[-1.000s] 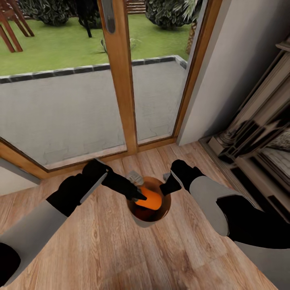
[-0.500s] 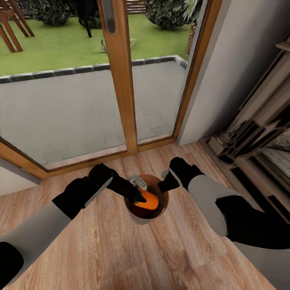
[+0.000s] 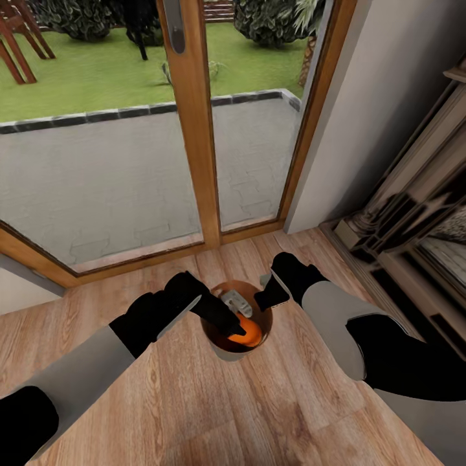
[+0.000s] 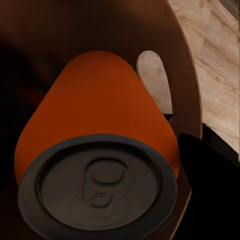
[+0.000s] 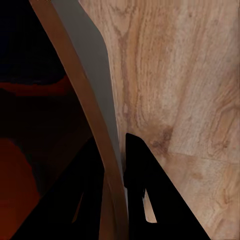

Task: Put the three can of soda from the living room inside the tash can in the kitchen.

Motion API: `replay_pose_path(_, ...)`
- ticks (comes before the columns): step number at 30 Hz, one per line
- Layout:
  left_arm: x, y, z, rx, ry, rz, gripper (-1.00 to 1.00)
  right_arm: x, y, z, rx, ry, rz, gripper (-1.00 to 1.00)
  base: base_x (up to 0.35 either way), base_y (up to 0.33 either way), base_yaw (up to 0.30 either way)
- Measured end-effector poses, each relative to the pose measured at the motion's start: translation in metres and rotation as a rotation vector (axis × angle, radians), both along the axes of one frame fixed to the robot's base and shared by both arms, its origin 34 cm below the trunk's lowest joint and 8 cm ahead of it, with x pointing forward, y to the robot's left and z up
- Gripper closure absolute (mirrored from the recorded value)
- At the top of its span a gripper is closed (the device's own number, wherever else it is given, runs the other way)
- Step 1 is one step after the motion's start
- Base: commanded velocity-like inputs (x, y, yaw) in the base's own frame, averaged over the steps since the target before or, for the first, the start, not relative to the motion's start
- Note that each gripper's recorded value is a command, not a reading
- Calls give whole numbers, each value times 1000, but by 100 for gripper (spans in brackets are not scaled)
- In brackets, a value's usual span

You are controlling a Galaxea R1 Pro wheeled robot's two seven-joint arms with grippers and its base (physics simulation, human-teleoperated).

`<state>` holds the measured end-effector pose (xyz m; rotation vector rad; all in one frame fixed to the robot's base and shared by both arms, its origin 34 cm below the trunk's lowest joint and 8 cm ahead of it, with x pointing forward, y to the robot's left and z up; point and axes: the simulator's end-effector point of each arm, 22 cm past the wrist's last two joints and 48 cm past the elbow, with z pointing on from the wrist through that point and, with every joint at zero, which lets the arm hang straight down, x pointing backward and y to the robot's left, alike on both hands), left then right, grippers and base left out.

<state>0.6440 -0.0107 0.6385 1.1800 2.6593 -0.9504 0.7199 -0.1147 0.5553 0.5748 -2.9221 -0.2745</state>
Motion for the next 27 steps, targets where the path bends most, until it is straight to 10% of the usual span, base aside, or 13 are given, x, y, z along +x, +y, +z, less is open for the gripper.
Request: replay_pose_path(27,13,13,-15,90,-62,34,100,-1,4,1,15,8,-15,100,0,0,0)
